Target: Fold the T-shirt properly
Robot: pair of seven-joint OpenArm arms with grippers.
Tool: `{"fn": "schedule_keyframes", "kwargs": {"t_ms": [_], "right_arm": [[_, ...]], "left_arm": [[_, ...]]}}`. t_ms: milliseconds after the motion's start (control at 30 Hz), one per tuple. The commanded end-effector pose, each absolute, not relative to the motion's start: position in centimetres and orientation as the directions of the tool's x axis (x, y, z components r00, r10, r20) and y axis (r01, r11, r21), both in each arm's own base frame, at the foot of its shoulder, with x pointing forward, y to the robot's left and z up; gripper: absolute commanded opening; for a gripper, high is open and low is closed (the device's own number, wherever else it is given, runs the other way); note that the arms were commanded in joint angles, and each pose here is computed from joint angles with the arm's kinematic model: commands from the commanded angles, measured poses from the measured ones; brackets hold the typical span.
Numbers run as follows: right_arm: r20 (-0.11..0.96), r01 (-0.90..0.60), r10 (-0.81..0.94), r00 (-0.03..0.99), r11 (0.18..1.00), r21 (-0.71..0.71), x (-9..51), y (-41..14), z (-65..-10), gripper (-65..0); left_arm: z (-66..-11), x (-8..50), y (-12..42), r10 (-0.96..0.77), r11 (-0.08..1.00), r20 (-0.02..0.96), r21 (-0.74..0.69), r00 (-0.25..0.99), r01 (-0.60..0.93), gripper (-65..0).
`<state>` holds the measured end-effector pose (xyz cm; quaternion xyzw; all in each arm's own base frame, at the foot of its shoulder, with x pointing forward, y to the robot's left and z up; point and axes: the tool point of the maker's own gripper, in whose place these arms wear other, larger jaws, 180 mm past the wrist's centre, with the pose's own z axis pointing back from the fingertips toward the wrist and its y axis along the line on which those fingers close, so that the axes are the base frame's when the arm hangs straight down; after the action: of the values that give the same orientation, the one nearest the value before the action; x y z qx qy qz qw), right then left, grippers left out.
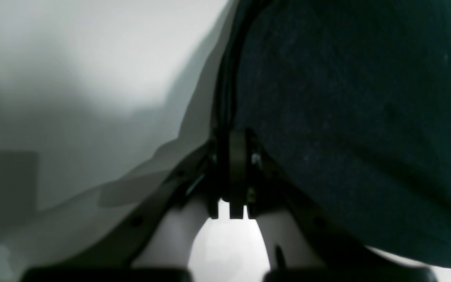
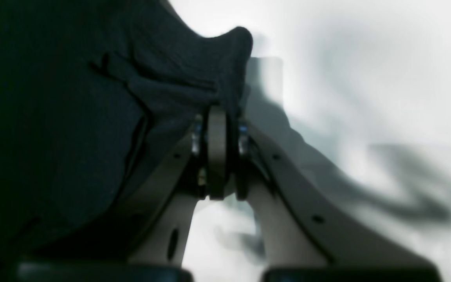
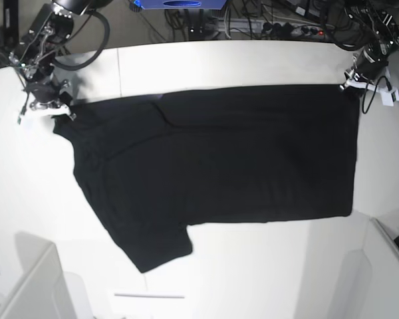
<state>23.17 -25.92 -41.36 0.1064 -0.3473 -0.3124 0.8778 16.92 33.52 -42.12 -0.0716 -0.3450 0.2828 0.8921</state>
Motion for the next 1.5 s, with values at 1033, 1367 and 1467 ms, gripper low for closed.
{"fn": "schedule_keyframes", "kwargs": {"t_ms": [1033, 1367, 1467], "right_arm": [[0.542, 0.493, -0.547, 0.639, 0.831, 0.258, 15.2, -27.3, -41.1, -65.0], [0.492, 0.498, -0.552, 0.674, 0.831, 0.250, 13.9, -26.8, -41.7, -65.0], [0.481, 0.497, -0.553, 0.681, 0.831, 0.250, 13.8, -26.7, -41.8, -65.0]], "left_arm": [[-41.6, 11.6, 33.3, 0.503, 0.859, 0.553, -0.234, 0.664, -0.455, -65.0], [-41.7, 11.0, 33.3, 0.502, 0.859, 0.545, -0.228, 0.671, -0.458, -65.0], [-41.7, 10.9, 33.5, 0.504, 0.857, 0.545, -0.223, 0.670, -0.464, -65.0]]}}
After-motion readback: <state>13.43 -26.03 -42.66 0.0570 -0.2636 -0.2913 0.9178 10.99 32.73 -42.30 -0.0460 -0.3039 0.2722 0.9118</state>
